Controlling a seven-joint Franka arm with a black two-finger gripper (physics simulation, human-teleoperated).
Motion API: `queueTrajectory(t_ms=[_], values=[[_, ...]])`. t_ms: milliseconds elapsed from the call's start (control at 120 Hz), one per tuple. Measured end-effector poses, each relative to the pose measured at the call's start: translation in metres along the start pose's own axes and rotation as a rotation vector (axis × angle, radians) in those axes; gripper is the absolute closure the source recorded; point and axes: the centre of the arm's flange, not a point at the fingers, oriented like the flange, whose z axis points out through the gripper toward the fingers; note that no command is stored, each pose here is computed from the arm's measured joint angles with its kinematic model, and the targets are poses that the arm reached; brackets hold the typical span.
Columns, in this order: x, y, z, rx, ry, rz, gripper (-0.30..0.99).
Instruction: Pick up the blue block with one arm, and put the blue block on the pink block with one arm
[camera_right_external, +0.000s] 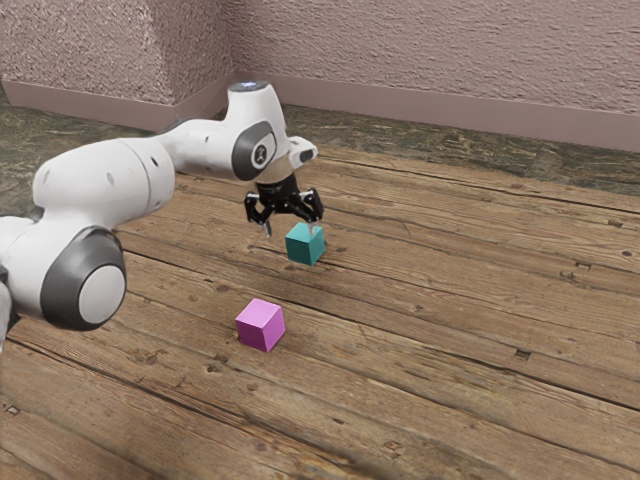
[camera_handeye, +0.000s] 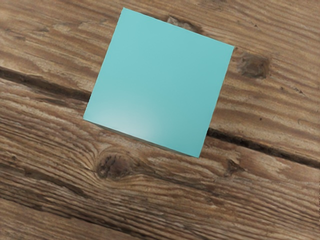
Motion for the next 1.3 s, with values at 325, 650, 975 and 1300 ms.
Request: queueTrajectory(t_ms=[325,650,975,1300], values=[[0.013,-0.013,0.034,-0.007,0.033,0.171,0.0],[0.027,-0.007,0.042,-0.044,0.184,0.281,0.0],[0.026,-0.022,0.048,-0.1,0.212,0.265,0.0],[0.026,-0.022,0.069,-0.104,0.215,0.296,0.0]])
